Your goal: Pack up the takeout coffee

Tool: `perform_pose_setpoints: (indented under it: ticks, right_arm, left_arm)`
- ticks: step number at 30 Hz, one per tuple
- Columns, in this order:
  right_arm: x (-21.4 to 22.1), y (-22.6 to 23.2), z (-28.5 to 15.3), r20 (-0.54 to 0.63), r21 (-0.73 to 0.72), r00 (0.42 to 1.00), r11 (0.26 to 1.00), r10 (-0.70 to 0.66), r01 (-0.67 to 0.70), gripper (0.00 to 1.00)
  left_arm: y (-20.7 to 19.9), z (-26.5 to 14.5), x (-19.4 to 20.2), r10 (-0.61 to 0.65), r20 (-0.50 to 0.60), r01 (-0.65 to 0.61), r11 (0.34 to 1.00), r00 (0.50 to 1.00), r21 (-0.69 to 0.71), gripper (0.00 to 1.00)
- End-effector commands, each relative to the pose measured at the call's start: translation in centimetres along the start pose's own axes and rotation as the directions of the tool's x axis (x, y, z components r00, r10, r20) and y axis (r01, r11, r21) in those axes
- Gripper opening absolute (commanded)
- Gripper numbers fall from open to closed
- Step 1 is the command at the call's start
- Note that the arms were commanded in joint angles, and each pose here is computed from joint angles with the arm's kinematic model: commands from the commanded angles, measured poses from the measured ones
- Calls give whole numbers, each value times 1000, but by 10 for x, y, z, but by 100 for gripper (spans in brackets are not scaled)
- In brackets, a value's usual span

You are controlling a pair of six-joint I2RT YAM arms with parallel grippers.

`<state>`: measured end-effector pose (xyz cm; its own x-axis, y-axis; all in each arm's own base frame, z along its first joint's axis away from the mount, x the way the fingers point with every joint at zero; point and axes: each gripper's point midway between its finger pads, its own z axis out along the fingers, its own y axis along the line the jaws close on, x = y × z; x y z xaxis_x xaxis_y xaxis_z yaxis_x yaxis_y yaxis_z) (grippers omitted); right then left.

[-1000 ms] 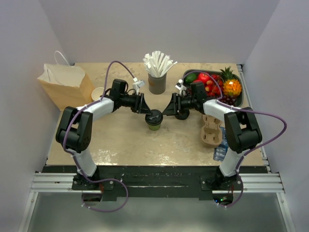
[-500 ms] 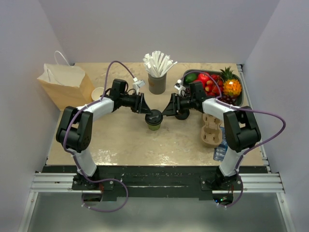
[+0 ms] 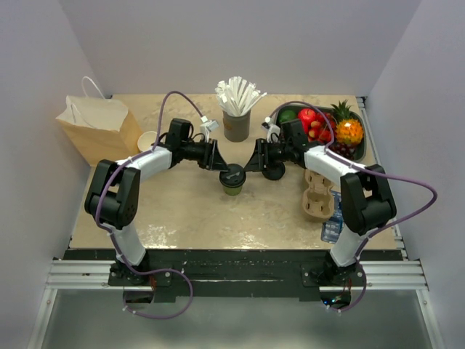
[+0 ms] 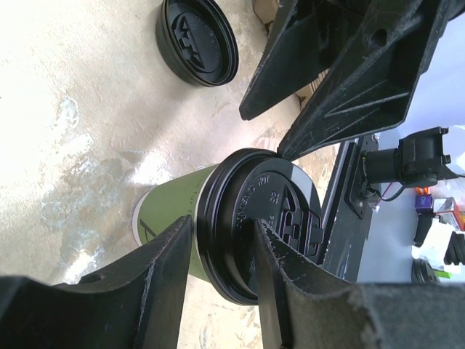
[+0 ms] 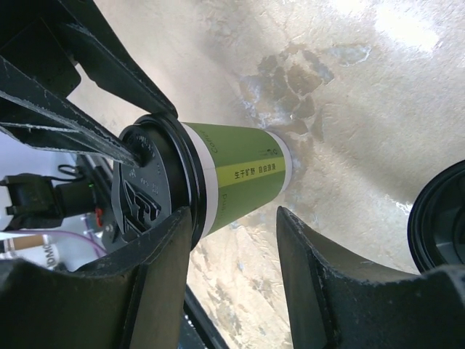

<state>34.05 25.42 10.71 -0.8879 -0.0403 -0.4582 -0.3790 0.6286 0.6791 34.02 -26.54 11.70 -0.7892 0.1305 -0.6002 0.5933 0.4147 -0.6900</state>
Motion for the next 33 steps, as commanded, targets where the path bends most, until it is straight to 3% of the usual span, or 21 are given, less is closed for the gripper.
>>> perform_pose_setpoints:
  ticks: [1, 33]
  right_arm:
    - [38, -55, -3, -86, 249, 996, 968, 10, 12, 50]
    - [63, -74, 7, -178, 385, 984, 918, -25, 93, 48]
  left_arm:
    - [21, 5, 13, -22, -22, 21, 997, 1000, -72, 43]
    - [18, 5, 20, -20, -20, 19, 999, 1000, -47, 43]
